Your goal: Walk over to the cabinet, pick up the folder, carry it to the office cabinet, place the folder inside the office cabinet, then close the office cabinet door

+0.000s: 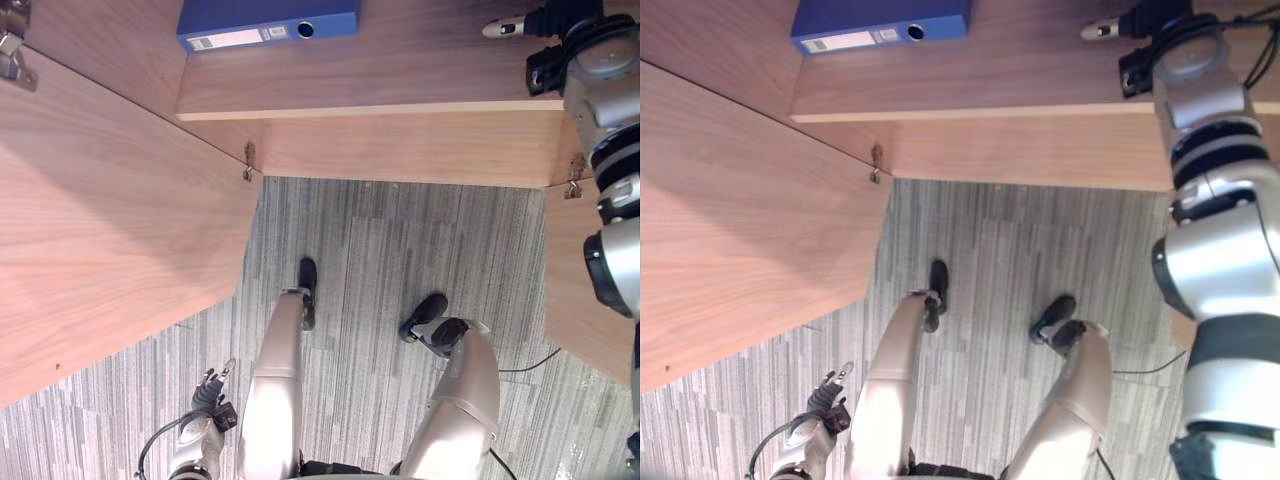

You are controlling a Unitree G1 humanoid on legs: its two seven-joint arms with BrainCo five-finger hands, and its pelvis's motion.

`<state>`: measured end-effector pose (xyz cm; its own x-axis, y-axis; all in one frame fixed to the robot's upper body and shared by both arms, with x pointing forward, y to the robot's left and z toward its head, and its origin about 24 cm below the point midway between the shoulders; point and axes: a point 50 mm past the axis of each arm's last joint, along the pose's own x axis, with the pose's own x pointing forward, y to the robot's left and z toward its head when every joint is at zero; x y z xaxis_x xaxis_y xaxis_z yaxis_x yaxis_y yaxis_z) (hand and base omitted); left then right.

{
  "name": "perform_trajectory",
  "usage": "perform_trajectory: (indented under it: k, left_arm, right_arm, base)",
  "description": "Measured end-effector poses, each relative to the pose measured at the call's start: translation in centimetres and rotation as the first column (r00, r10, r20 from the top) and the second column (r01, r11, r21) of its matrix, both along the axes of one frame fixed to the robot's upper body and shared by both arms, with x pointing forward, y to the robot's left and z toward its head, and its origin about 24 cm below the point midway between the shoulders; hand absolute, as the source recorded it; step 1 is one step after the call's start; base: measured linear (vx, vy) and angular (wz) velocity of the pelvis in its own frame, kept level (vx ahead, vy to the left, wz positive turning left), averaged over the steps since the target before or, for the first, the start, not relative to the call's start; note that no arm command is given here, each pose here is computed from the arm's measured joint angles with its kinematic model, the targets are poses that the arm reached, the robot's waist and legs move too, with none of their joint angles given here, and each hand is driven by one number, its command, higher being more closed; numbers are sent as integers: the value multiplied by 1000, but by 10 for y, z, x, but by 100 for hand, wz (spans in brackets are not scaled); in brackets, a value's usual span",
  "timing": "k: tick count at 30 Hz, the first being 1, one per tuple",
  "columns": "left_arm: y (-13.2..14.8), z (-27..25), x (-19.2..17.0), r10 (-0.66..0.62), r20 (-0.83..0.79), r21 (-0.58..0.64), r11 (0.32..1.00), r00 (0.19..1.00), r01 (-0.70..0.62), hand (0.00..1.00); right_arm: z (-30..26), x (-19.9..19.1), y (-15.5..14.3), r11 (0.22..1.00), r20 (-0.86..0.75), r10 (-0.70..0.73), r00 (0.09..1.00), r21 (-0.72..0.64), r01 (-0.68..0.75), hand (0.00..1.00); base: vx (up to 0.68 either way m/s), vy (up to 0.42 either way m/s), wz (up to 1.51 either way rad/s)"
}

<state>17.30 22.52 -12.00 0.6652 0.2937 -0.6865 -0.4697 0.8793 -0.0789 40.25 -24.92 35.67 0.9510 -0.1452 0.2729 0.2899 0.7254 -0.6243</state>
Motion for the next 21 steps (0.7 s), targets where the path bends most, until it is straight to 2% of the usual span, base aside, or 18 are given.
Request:
perform_trajectory:
  k: [2,8,10,16,21]
  left_arm:
    - [4,3,2,-27,15,12,1000,1000,27,0]
    - [11,8,6,-53,43,29,998,998,52,0]
    - [14,9,5,-61,45,34,998,997,59,0]
    - [12,8,4,-67,46,22,998,997,66,0]
    - [10,8,4,-72,46,12,997,996,72,0]
  right_arm:
    - [-11,2,-1,991,-60,-21,998,-134,13,0]
    - [-31,5,-5,978,-124,-35,992,-206,9,0]
    - [-46,7,-7,970,-190,-37,981,-243,-10,0]
    - [-74,9,-10,947,-275,-54,960,-320,-38,0]
    - [-99,14,4,901,-339,-65,938,-423,-91,0]
  base:
    - [67,-9,-3]
    - [38,33,-7]
    - [36,52,-10]
    - [10,44,-14]
    - [27,37,-15]
